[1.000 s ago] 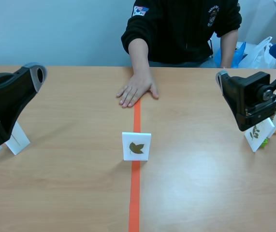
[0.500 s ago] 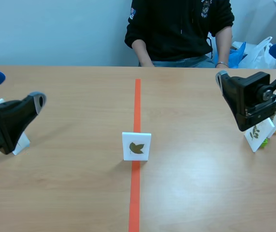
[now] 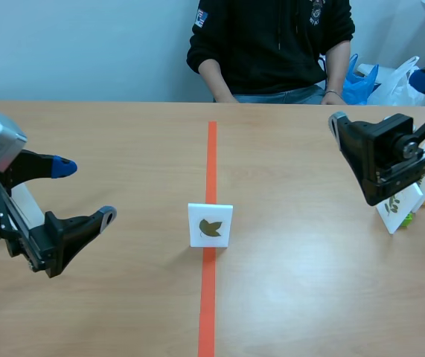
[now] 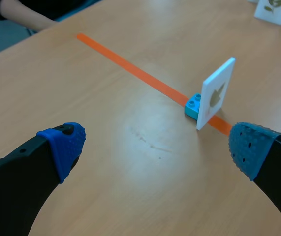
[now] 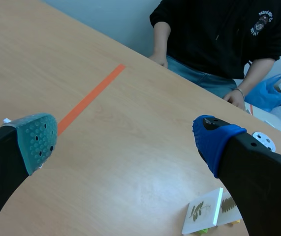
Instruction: Sort the leaf by its shape. The table is split by an orange tape line. A compound leaf with several leaflets goes to the left side, a simple leaf with one blade goes to the right side. Return to the home posture when a red brick is placed on the table.
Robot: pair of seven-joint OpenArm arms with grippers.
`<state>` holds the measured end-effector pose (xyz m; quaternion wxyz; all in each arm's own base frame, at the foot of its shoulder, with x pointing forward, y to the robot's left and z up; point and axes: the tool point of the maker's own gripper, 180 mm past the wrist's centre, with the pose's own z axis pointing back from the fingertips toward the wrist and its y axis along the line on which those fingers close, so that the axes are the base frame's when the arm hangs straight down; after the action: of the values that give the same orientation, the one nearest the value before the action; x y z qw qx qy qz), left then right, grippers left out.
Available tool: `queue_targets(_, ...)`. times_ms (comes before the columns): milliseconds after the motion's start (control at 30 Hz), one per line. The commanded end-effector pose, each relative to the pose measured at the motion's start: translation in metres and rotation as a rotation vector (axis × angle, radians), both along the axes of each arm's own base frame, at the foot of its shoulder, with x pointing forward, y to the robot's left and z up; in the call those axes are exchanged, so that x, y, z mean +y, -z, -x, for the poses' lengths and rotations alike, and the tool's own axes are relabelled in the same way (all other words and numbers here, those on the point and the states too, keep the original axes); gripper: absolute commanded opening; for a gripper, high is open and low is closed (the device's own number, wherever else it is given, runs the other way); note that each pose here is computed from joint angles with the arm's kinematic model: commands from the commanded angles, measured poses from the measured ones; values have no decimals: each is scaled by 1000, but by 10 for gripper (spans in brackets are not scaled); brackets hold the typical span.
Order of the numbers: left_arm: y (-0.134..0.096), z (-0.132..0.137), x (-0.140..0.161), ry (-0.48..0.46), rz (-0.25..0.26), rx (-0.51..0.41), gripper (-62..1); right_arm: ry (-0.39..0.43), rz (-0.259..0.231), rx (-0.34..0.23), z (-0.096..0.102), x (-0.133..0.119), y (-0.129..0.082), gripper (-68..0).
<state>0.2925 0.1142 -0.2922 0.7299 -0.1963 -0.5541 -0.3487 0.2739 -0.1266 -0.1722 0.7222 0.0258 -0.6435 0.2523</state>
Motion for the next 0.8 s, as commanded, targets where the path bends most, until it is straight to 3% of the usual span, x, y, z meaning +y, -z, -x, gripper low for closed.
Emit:
queue_targets(0,-12,-11,-6,18,17,-39,14,-3,3,-19,-2,-1,-4,-111)
queue_targets(167,4,-19,-27,94,-3,-13,14,-3,3,-19,-2,-1,-4,-111)
queue_targets(367,29,-19,-57,204,-60,17,14,-4,2,-19,-2,-1,-4,-111)
queue_targets(667,55,-27,-96,289,-101,39,14,-7,1,-22,-1,0,-5,-111)
queue_targets(767,61,-33,-106,285,-92,44,14,-7,1,-22,-1,0,-5,-111)
